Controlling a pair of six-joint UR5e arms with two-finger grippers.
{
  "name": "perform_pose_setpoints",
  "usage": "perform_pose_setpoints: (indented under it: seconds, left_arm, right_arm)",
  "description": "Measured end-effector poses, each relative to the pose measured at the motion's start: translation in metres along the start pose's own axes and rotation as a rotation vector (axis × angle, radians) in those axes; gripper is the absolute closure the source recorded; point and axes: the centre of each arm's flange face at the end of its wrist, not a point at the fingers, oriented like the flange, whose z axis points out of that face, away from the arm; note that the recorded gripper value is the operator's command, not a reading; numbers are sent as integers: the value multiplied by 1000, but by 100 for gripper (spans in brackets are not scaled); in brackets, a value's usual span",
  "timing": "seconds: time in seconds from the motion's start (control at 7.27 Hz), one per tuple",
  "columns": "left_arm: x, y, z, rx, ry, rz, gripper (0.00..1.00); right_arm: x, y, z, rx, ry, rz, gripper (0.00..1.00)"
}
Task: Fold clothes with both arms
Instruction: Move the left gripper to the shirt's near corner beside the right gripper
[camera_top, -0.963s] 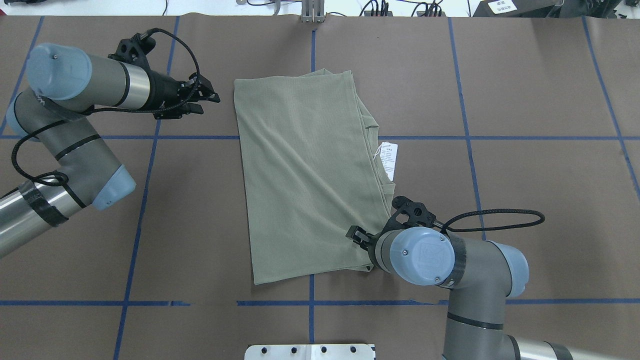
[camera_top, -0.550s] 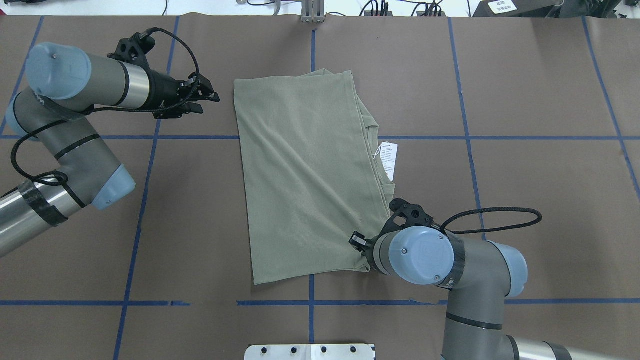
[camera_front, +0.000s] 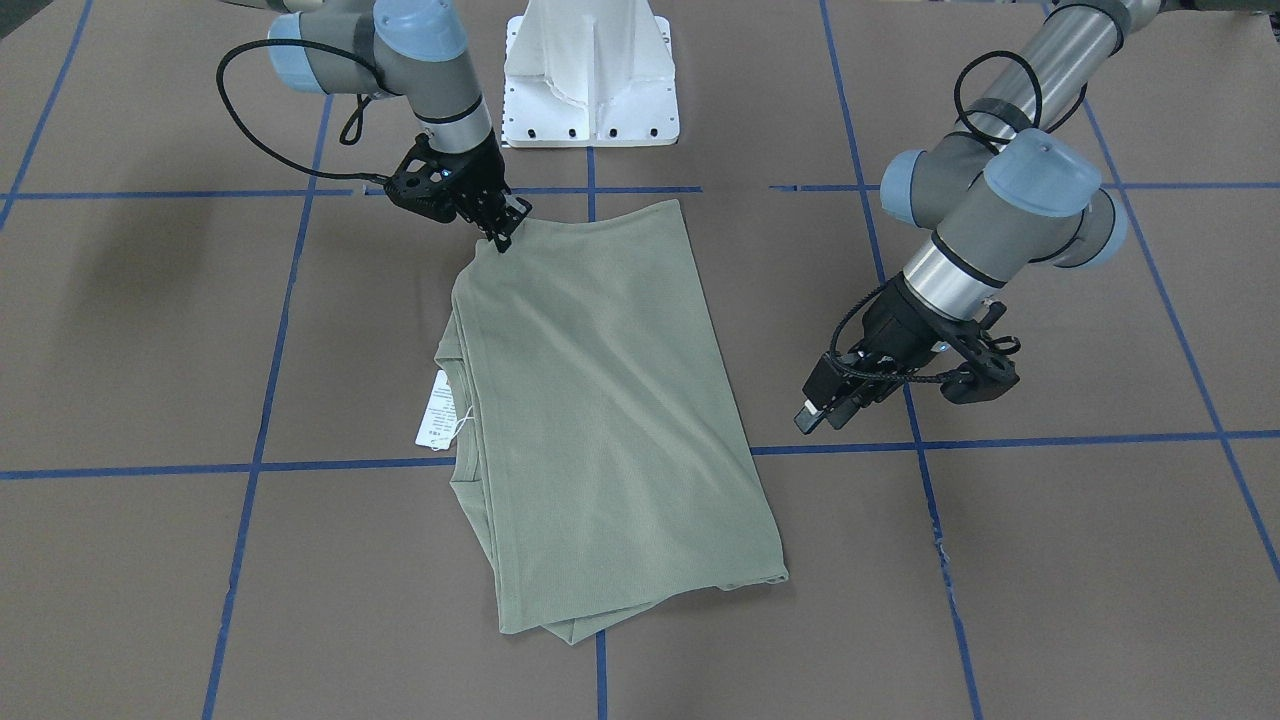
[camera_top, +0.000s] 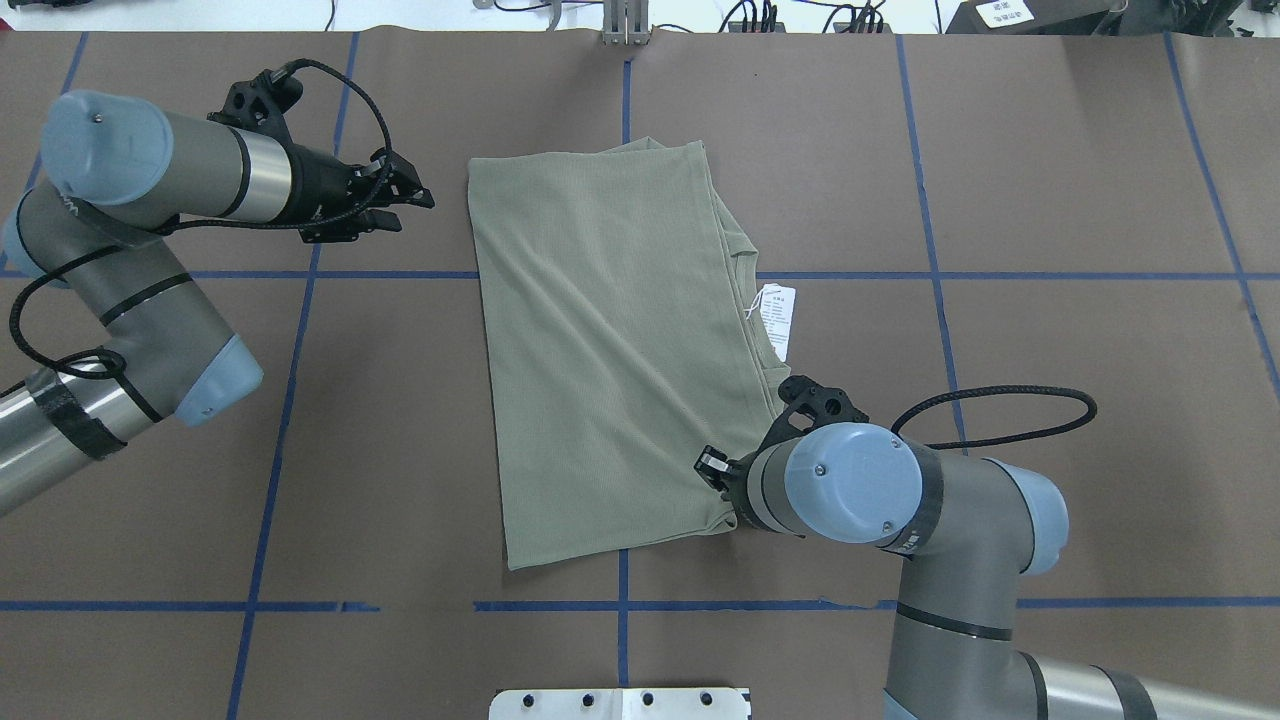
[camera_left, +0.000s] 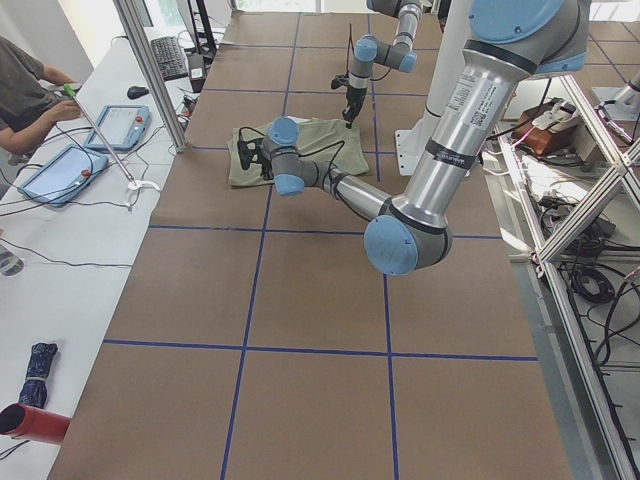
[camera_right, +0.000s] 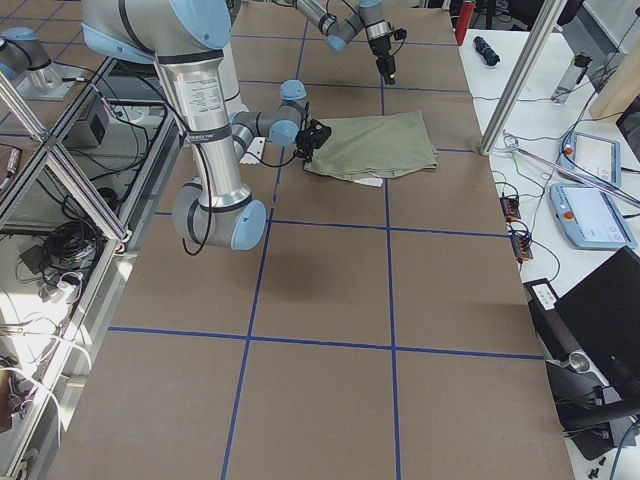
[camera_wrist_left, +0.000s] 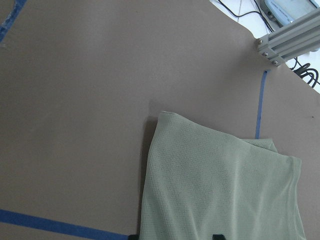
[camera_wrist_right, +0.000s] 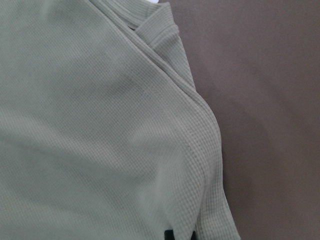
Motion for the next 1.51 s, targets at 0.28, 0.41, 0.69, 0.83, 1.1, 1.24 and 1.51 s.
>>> perform_pose_setpoints:
  seconds: [0.28, 0.41, 0.69, 0.83, 1.1, 1.24, 1.51]
  left_arm:
    - [1, 52, -13, -62, 31, -104, 40]
    - [2, 88, -15, -105, 40, -164, 39]
    - [5, 155, -22, -174, 28, -263, 35]
    - [8, 192, -22, -191, -17, -297, 35]
    - [2, 268, -6, -182, -114, -328, 35]
    - [-5, 295, 1, -188, -149, -340, 35]
    - [-17, 329, 10, -193, -216, -344, 35]
  right_arm:
    - [0, 3, -16, -5, -2, 21, 100]
    - [2, 12, -20, -14, 0, 46, 100]
    - [7, 31, -25, -32, -1, 78, 100]
    - [10, 38, -24, -29, -3, 83, 100]
    - [13, 43, -22, -17, -4, 84, 100]
    - [14, 43, -22, -15, -4, 84, 100]
    - [14, 44, -23, -16, -5, 83, 100]
